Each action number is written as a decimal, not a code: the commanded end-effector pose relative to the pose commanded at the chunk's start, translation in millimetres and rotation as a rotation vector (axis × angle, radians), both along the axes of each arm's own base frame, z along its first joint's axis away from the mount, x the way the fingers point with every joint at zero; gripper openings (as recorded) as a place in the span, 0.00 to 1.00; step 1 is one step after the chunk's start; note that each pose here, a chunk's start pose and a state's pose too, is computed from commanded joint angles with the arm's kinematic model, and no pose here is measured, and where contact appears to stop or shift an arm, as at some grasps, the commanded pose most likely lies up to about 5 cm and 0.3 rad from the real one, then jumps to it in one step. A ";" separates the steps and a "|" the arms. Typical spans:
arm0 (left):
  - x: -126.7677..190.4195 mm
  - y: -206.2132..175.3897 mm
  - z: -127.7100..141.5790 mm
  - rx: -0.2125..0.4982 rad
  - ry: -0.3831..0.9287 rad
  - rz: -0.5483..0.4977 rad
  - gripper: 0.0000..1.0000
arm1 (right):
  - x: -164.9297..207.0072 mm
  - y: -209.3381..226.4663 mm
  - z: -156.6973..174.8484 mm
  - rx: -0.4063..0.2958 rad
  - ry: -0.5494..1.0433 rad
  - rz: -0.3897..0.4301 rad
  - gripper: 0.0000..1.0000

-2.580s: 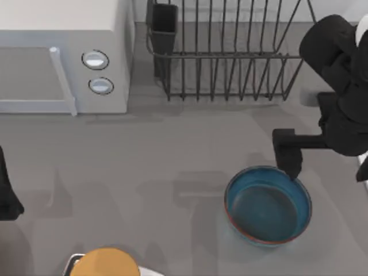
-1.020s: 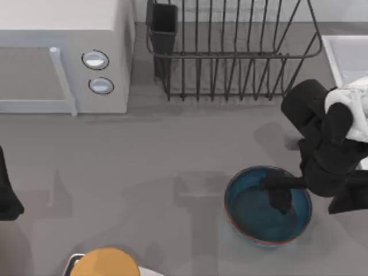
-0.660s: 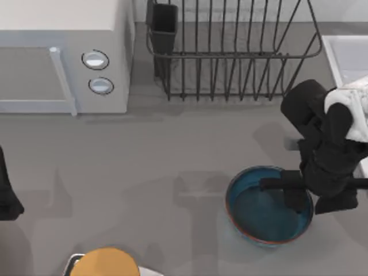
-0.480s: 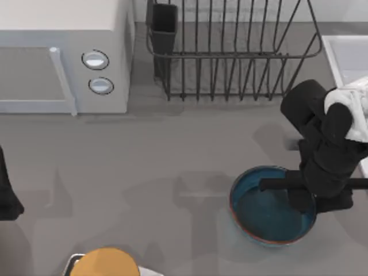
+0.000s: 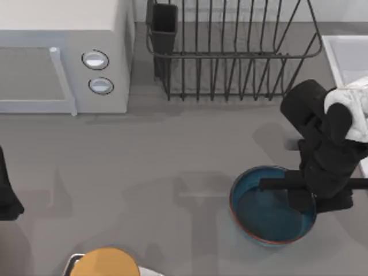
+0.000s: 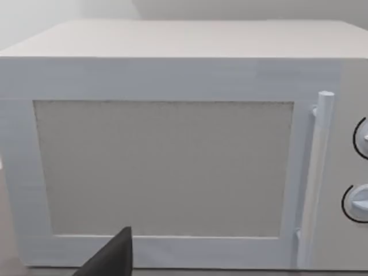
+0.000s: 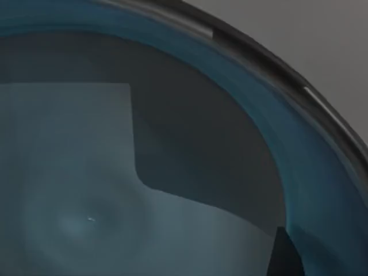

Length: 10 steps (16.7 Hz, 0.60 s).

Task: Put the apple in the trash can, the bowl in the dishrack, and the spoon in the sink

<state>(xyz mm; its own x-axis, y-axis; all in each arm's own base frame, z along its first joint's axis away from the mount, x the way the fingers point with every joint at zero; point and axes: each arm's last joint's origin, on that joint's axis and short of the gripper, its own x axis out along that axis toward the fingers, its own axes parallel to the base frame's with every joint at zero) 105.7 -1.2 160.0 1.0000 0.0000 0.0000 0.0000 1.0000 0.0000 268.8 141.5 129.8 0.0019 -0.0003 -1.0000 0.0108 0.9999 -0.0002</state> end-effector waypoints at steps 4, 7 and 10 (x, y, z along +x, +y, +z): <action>0.0 0.0 0.0 0.000 0.000 0.000 1.00 | 4.5 2.9 20.4 0.005 -0.009 0.000 0.00; 0.0 0.0 0.0 0.000 0.000 0.000 1.00 | 4.2 2.2 52.6 -0.009 0.018 -0.004 0.00; 0.0 0.0 0.0 0.000 0.000 0.000 1.00 | 1.2 0.8 86.8 -0.007 0.014 -0.001 0.00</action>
<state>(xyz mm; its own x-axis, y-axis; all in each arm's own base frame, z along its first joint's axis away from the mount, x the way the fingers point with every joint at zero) 105.7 -1.2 160.0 1.0000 0.0000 0.0000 0.0000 1.0000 0.0000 270.0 142.4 216.6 -0.0124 -0.0077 -0.9999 0.0112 0.9999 -0.0078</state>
